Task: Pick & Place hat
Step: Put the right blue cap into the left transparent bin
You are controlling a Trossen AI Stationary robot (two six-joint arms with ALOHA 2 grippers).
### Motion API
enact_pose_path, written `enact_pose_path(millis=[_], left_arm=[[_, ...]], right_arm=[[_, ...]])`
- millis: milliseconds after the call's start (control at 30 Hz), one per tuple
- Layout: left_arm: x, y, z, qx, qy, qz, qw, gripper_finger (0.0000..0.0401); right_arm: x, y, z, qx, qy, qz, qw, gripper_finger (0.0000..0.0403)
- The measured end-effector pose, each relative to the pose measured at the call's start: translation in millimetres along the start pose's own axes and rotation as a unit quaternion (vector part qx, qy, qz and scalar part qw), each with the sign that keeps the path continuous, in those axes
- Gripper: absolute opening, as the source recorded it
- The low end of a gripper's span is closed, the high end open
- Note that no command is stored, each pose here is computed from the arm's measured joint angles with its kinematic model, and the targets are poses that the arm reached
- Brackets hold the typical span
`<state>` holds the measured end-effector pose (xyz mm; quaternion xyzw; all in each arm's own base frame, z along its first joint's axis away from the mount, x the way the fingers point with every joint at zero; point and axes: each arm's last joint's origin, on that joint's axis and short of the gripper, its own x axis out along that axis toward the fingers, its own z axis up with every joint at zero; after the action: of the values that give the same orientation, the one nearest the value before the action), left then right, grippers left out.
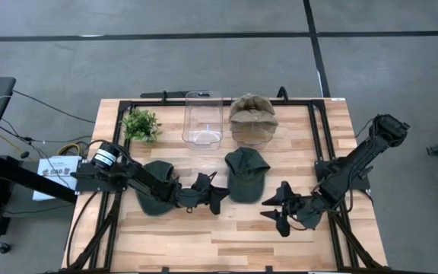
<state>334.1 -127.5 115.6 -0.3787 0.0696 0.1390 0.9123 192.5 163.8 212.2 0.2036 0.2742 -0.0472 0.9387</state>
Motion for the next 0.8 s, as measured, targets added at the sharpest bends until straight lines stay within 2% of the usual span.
enact_pose_path(millis=[267, 533, 800], left_arm=[[-6, -6, -8, 0.017, 0.023, -0.020, 0.999, 0.0076], [-4, -1, -5, 0.023, -0.006, 0.013, 1.000, 0.0076], [1, 10, -3, 0.055, 0.026, 0.035, 0.998, 0.0087]], right_arm=[[0, 0, 0, 0.001, 0.002, 0.001, 1.000, 0.0200], [0, 0, 0, 0.000, 0.003, 0.002, 1.000, 0.0209], [0, 0, 0, -0.001, 0.004, 0.003, 1.000, 0.0204]])
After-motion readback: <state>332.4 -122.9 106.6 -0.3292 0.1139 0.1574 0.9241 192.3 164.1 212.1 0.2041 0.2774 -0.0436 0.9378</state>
